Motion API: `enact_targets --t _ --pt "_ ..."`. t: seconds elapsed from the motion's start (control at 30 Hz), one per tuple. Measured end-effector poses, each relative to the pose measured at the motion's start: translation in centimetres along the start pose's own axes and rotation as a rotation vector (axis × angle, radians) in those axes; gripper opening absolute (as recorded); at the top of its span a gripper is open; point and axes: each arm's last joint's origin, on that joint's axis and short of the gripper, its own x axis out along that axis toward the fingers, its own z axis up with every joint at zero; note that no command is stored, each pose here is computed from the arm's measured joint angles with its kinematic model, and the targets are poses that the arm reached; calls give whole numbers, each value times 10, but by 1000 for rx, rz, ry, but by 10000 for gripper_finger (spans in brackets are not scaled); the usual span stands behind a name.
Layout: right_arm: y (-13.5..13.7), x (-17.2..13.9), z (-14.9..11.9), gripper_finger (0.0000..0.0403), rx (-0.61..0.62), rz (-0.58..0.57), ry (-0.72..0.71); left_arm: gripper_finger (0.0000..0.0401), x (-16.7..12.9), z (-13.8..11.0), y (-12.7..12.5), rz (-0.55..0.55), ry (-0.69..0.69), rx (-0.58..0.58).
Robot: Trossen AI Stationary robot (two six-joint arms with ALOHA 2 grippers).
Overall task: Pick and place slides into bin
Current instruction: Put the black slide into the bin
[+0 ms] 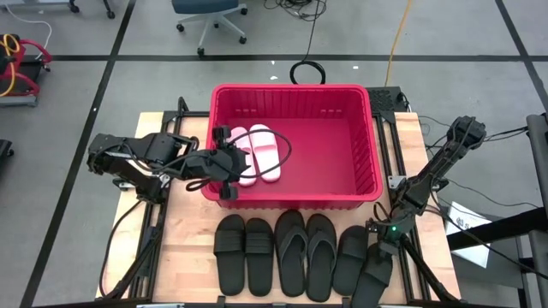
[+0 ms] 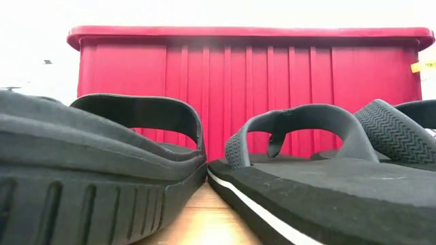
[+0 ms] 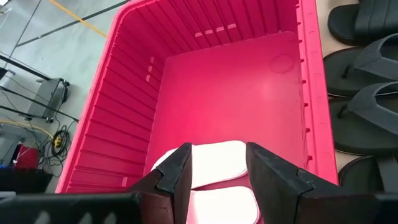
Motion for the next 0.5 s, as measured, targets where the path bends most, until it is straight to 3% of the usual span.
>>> enact_targets --t 0.27,0.5 --pt "5 0 0 68 -49 46 2 147 0 0 0 0 0 0" --pt "6 0 0 8 -89 63 2 147 0 0 0 0 0 0"
